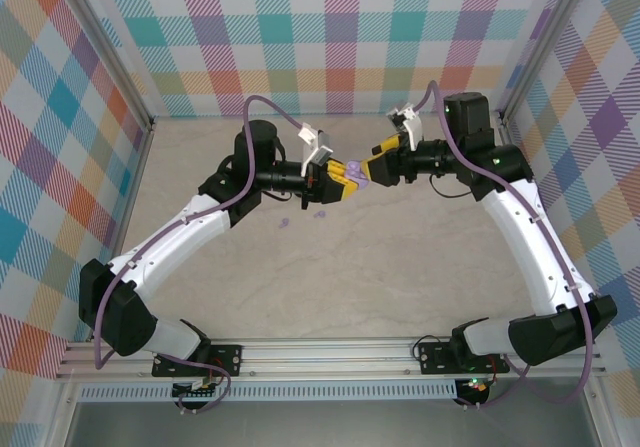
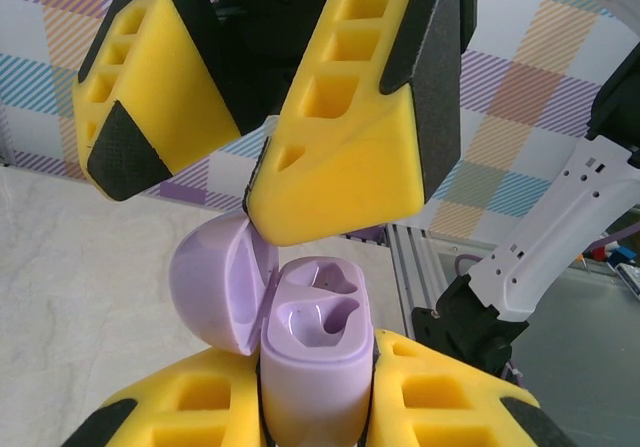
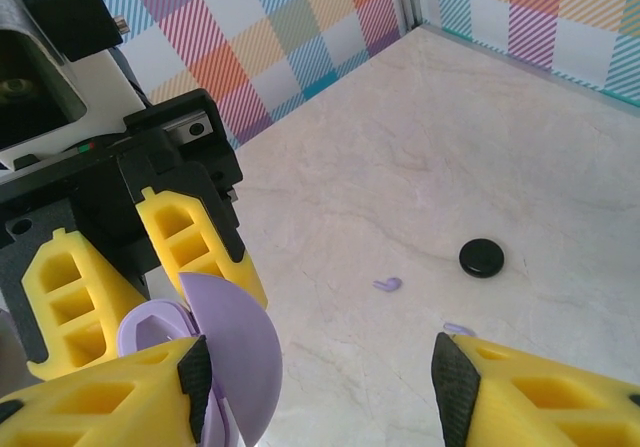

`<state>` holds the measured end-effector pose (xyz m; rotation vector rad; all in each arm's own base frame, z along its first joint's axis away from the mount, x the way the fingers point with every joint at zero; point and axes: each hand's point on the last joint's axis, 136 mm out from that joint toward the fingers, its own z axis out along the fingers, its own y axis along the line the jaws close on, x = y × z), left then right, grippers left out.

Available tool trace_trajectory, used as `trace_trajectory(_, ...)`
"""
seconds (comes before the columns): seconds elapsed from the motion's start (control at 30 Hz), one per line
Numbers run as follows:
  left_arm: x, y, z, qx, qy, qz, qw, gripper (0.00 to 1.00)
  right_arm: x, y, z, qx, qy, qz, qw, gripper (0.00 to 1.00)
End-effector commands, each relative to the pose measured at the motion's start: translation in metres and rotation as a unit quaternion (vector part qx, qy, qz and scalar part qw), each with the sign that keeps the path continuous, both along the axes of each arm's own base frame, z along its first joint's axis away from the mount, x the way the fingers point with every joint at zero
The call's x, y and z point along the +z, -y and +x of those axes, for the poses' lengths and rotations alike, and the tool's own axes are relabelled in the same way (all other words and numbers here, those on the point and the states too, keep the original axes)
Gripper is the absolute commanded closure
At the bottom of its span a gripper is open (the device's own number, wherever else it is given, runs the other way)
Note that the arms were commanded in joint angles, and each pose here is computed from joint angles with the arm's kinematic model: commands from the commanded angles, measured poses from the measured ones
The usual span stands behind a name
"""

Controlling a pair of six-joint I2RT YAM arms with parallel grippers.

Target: Insert the wireless bluetooth earbuds into the charging case

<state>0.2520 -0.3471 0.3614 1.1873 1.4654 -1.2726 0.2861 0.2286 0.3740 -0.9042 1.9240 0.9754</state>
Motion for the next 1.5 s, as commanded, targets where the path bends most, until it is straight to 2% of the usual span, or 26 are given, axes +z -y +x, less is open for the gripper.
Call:
trace_trajectory(0.0, 0.008, 0.002, -0.008, -0.020, 0.017, -0.007, 1.000, 0.85, 0.016, 0.001, -0.006, 0.002, 0.023, 0.015, 1.000, 0.38)
trace_trajectory(0.17, 0.005, -0.005, 0.004, -0.005, -0.003, -0.013, 1.000, 0.85, 0.024, 0.007, -0.008, -0.022, 0.035, 0.016, 0.999, 0.37)
trace_trajectory(0.3, 0.004, -0.018, 0.010, 0.008, -0.009, -0.014, 1.000, 0.85, 0.016, 0.022, 0.008, -0.098, 0.019, -0.001, 0.995, 0.36)
trace_trajectory(0.43, 0.007, -0.035, 0.012, 0.023, -0.011, -0.021, 0.999, 0.85, -0.009, 0.039, 0.031, -0.168, -0.016, -0.045, 0.985, 0.36)
trace_trajectory(0.6, 0.013, -0.050, 0.009, 0.033, -0.015, -0.028, 0.999, 0.85, -0.051, 0.041, 0.049, -0.197, -0.079, -0.077, 0.974, 0.36)
trace_trajectory(0.73, 0.015, -0.060, 0.004, 0.039, -0.019, -0.027, 0.999, 0.85, -0.098, 0.035, 0.060, -0.198, -0.154, -0.103, 0.963, 0.37)
trace_trajectory(0.9, 0.014, -0.069, -0.002, 0.058, -0.022, -0.024, 0.998, 0.85, -0.146, 0.016, 0.067, -0.174, -0.232, -0.101, 0.952, 0.38)
trace_trajectory(1.2, 0.007, -0.077, -0.006, 0.087, -0.036, -0.010, 0.996, 0.85, -0.222, -0.029, 0.073, -0.134, -0.318, -0.144, 0.928, 0.43)
trace_trajectory(1.47, 0.004, -0.082, -0.006, 0.109, -0.042, -0.012, 0.993, 0.86, -0.273, -0.069, 0.078, -0.140, -0.344, -0.207, 0.905, 0.48)
